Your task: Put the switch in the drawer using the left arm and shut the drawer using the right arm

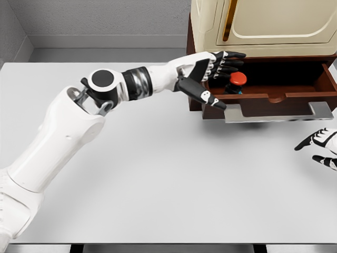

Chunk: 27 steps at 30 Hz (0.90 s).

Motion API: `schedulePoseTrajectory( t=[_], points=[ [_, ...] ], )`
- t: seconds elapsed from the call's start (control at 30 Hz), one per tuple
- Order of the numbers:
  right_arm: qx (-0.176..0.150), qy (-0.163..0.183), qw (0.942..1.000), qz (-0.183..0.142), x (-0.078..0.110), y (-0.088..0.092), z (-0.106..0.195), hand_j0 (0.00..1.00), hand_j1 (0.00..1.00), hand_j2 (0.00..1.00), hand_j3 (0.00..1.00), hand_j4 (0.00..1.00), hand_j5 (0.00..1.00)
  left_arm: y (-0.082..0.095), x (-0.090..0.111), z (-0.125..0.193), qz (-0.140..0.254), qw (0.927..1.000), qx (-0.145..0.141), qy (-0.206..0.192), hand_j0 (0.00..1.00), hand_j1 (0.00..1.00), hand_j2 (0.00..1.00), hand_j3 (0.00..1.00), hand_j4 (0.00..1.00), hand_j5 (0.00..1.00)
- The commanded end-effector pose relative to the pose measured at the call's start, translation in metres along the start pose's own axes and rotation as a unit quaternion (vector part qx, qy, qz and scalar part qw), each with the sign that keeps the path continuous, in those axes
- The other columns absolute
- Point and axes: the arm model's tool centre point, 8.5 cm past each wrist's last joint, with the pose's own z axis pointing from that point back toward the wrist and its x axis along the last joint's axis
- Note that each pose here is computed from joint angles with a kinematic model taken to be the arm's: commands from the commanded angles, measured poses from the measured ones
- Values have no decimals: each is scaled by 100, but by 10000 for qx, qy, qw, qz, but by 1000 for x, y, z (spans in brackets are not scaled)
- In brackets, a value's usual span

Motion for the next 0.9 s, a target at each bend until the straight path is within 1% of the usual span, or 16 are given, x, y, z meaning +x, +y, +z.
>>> schedulePoseTrajectory(
  t=[0.0,0.13,0.27,0.33,0.37,0.4,0.47,0.5,0.67,0.77,0.8,0.87],
  points=[
    [-10,0,10000,-23,0,0,0,62,62,62,62,62,62,-4,1,-6,48,10000,-60,-44,100,100,100,100,100,100],
    [-11,37,10000,-19,-2,-1,1,62,62,62,62,62,62,-6,-1,-12,103,9999,-67,-39,100,100,100,100,100,100],
    [-5,38,10000,-24,-2,0,1,62,62,62,62,62,62,-17,5,-24,82,9997,-218,-100,100,100,100,100,100,100],
    [-6,75,10000,-19,-4,0,2,62,62,62,62,62,62,-26,14,-35,40,9992,-353,-184,100,100,100,100,100,100],
    [-5,82,10000,-20,-5,0,3,63,63,63,63,63,63,-31,15,-38,24,9990,-417,-189,100,100,100,100,100,100],
    [0,113,9999,-20,-7,0,4,63,63,63,63,63,63,-35,23,-44,-14,9985,-480,-262,100,100,100,100,100,100],
    [5,151,9999,-21,-9,0,5,64,64,64,64,64,64,-42,32,-51,-112,9977,-586,-326,100,100,100,100,100,100],
    [10,152,9999,-26,-9,1,5,64,64,64,64,64,64,-43,34,-52,-143,9975,-597,-336,100,100,100,100,100,100],
    [4,143,9999,-21,-8,0,5,65,65,65,65,65,65,-42,41,-47,-227,9971,-599,-401,100,100,100,100,100,100],
    [2,128,9999,-20,-7,0,4,65,65,65,65,65,65,-28,36,-28,-283,9981,-455,-310,100,100,100,100,100,100],
    [-3,128,9999,-26,-7,0,4,65,65,65,65,65,65,-24,36,-20,-196,9982,-466,-325,100,100,100,100,100,100],
    [-3,128,9999,-26,-7,0,4,65,65,65,65,65,65,-11,33,0,-132,9988,-382,-264,100,100,100,100,100,100]
  ],
)
